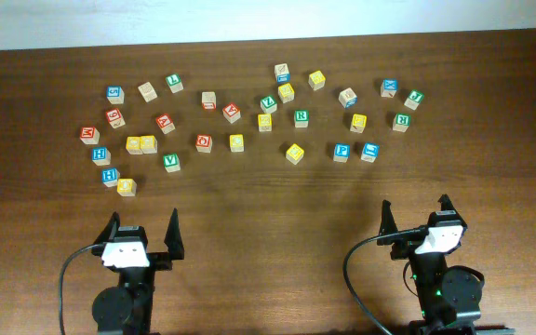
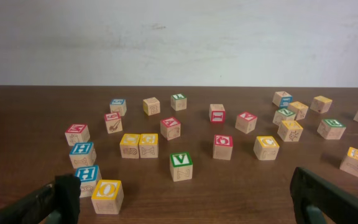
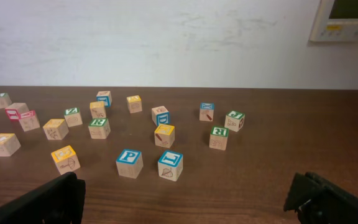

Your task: Spell out CVPR

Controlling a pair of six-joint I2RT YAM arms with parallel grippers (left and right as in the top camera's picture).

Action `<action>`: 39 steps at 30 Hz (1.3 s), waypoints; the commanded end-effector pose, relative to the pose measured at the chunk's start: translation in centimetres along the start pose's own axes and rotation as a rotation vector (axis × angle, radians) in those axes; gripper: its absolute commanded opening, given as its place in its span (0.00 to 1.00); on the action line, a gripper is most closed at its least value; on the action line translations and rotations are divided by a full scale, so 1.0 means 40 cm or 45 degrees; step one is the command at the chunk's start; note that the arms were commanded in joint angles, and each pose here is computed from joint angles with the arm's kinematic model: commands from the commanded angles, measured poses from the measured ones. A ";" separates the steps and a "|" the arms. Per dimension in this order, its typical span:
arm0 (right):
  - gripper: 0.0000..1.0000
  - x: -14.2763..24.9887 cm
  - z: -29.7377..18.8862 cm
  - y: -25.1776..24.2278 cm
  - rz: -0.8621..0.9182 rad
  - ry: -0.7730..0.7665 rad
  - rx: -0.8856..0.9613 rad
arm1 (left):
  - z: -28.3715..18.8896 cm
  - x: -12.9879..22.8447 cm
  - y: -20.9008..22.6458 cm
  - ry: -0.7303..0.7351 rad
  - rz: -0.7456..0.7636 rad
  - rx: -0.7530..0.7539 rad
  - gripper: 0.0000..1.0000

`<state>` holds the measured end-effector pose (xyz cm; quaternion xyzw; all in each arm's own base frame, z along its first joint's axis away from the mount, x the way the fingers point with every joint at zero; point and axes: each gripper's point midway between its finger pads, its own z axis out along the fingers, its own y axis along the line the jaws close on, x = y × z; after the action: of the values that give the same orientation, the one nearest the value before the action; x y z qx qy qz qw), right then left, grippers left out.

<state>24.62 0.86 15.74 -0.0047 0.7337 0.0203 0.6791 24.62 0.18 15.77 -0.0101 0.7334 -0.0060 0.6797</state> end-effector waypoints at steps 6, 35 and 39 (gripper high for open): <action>0.98 0.005 -0.001 -0.045 -0.123 0.010 0.129 | 0.008 0.041 0.017 0.091 0.019 -0.047 0.99; 0.98 0.005 -0.001 -0.045 -0.123 0.010 0.129 | -0.264 -0.306 -0.337 -0.768 0.258 1.133 0.99; 0.98 0.005 -0.001 -0.045 -0.123 0.010 0.129 | -0.297 -0.537 -0.265 -0.919 0.161 0.840 0.99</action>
<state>24.65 -0.52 15.83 -0.0148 0.7326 -0.0437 0.6791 14.99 -11.85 32.95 0.3139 0.4098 -0.2106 0.8302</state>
